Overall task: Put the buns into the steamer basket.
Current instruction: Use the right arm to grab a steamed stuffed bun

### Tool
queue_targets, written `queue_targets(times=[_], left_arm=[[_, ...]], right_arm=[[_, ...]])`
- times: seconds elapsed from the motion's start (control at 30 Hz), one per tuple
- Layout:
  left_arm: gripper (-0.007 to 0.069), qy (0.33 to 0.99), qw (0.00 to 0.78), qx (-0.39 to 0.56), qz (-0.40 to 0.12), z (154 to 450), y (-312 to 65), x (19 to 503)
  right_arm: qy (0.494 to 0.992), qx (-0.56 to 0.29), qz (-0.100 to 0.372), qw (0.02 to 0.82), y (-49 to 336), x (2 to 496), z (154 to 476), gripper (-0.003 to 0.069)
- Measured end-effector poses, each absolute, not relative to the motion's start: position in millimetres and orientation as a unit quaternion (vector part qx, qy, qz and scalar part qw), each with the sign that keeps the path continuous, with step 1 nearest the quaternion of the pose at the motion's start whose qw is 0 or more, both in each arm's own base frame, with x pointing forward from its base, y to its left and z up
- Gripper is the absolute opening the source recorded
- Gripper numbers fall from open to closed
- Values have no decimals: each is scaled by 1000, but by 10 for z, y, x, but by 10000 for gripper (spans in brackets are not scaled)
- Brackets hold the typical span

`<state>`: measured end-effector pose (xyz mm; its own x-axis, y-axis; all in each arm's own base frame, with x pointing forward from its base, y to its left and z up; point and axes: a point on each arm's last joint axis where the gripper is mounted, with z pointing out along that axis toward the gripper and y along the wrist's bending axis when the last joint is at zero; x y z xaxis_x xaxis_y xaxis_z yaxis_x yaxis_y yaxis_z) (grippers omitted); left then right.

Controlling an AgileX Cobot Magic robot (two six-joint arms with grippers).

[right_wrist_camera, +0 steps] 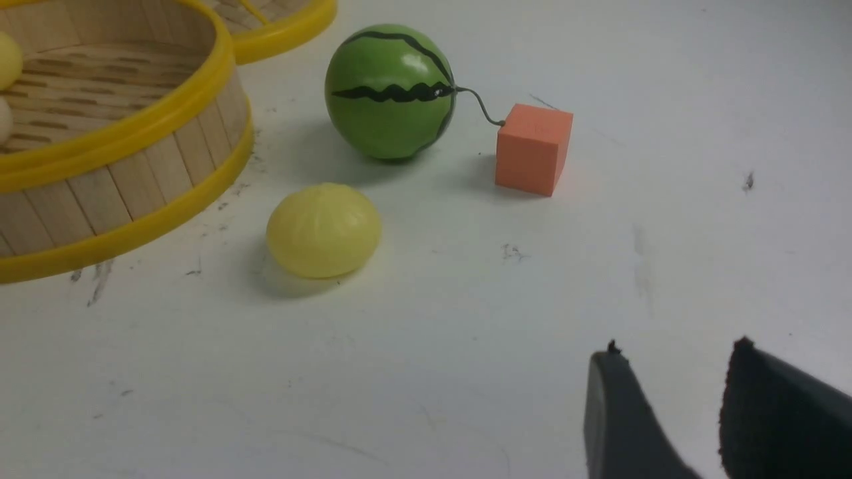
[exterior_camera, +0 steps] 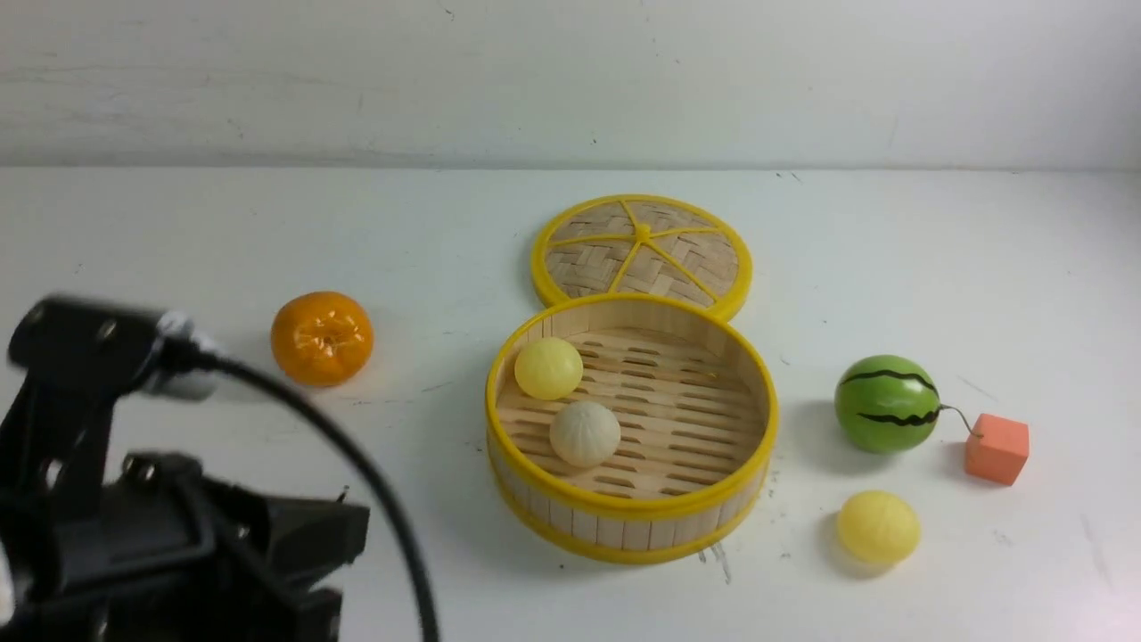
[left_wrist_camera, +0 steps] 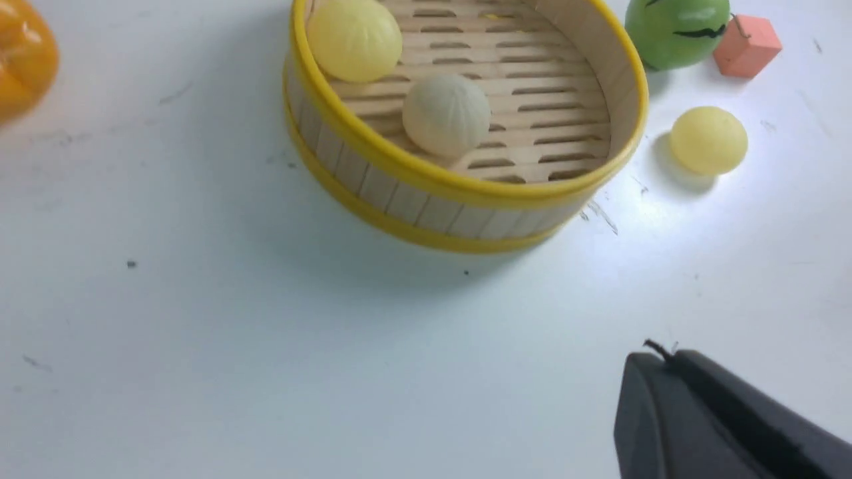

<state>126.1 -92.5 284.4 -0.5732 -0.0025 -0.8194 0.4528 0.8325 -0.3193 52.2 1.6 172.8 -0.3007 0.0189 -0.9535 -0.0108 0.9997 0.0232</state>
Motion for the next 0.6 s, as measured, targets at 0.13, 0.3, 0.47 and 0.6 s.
queue_targets(times=[0.13,0.3,0.47,0.6], left_arm=[[-13,834,466,111,-273,2688,-822,1131],[-13,807,514,105,-273,2558,-738,1067],[-13,799,526,104,-272,2569,-733,1074],[-13,799,525,104,-273,2569,-733,1074]], right_arm=[[806,3,13,591,16,522,1728,239],[806,2,12,591,15,522,1728,239],[785,31,39,617,22,542,1768,239],[735,119,132,654,35,562,1882,239]])
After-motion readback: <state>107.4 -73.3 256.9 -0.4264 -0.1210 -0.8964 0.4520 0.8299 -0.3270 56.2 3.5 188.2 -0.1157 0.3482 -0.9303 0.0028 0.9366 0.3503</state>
